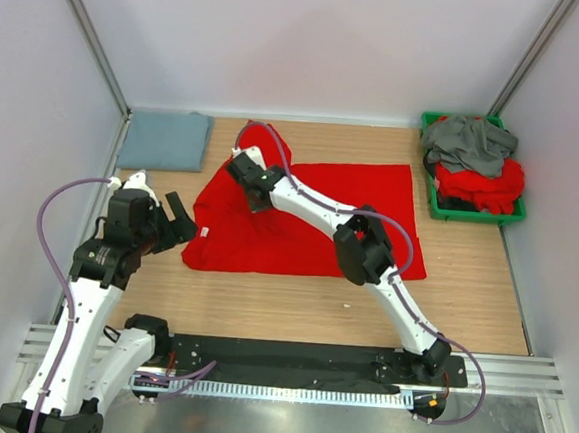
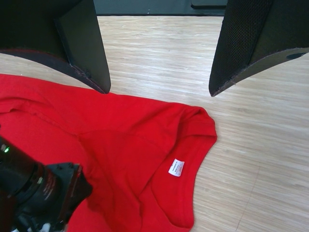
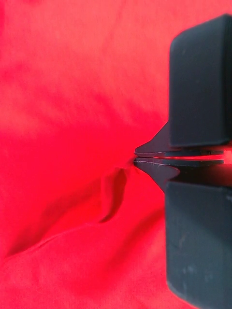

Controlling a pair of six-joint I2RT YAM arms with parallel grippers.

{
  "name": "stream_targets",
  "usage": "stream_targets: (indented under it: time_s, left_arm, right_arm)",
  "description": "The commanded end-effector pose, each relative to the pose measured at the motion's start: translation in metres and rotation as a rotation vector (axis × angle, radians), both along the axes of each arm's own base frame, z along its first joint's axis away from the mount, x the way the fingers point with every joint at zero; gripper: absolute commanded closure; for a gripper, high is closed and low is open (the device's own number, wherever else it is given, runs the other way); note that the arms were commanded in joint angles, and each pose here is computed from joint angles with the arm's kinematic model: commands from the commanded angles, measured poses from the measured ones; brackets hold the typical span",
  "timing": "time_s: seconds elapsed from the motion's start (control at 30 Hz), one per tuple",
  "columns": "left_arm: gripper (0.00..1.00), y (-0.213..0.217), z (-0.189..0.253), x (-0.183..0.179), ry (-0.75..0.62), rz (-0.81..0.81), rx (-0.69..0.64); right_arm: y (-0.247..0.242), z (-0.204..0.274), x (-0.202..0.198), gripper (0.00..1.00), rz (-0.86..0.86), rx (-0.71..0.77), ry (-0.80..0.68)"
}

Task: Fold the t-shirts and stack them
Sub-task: Fold the tshirt

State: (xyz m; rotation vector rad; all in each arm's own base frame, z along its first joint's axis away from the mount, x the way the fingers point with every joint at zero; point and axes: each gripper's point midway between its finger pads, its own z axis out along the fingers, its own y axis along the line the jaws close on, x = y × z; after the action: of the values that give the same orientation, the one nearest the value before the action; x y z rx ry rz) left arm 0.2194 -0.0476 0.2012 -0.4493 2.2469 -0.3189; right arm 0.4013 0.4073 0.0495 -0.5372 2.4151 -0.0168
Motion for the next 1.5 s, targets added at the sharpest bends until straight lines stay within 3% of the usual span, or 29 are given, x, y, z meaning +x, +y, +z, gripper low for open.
stream_targets:
  time_s: [0.0, 0.33, 0.47, 0.5, 0.63, 0.67, 0.73, 0.77, 0.83, 0.87, 0.9, 1.03, 1.2, 1.47]
  left_arm:
    - [0.17, 0.003, 0.003, 0.007, -0.022, 0.025, 0.002]
    - [0.17, 0.007, -0.003, 0.008, 0.009, 0.045, 0.015]
    - [0.17, 0.009, -0.007, 0.009, 0.023, 0.058, 0.019]
    - [0.17, 0.010, -0.008, 0.010, 0.028, 0.060, 0.022]
    - [0.16, 0.015, -0.019, 0.014, 0.065, 0.091, 0.049]
    - [0.16, 0.017, -0.023, 0.018, 0.089, 0.101, 0.060]
    - [0.16, 0.018, -0.030, 0.020, 0.122, 0.116, 0.062]
    - [0.17, 0.014, -0.035, 0.022, 0.135, 0.114, 0.037]
    - [0.22, 0.001, -0.048, 0.029, 0.161, 0.123, -0.040]
    - [0.23, -0.005, -0.064, 0.025, 0.207, 0.122, -0.067]
    - [0.24, -0.009, -0.079, 0.026, 0.252, 0.150, -0.098]
    - [0.25, -0.009, -0.132, 0.023, 0.336, 0.222, -0.117]
    - [0.25, -0.011, -0.156, 0.026, 0.345, 0.242, -0.127]
    - [0.27, 0.002, -0.171, 0.024, 0.357, 0.282, -0.064]
  right_arm:
    - [-0.004, 0.060, 0.025, 0.98, -0.019, 0.069, -0.119]
    - [-0.026, 0.056, 0.065, 0.90, -0.024, 0.060, -0.161]
    - [-0.046, 0.063, 0.081, 0.17, -0.070, 0.032, -0.188]
    - [-0.052, 0.064, 0.081, 0.14, -0.086, 0.019, -0.191]
    - [-0.091, 0.081, 0.080, 0.10, -0.183, -0.001, -0.206]
    - [-0.105, 0.112, 0.077, 0.09, -0.216, 0.040, -0.240]
    - [-0.132, 0.106, 0.061, 0.09, -0.285, 0.064, -0.219]
    - [-0.146, 0.140, 0.051, 0.08, -0.318, 0.143, -0.257]
    - [-0.192, 0.119, 0.032, 0.07, -0.442, 0.213, -0.202]
    - [-0.204, 0.148, 0.017, 0.07, -0.443, 0.342, -0.204]
    - [-0.238, 0.113, 0.001, 0.07, -0.513, 0.335, -0.145]
    - [-0.297, 0.093, -0.056, 0.07, -0.656, 0.451, -0.079]
    - [-0.351, 0.052, -0.122, 0.04, -0.811, 0.379, -0.009]
    - [-0.394, -0.011, -0.152, 0.04, -0.989, 0.489, 0.159]
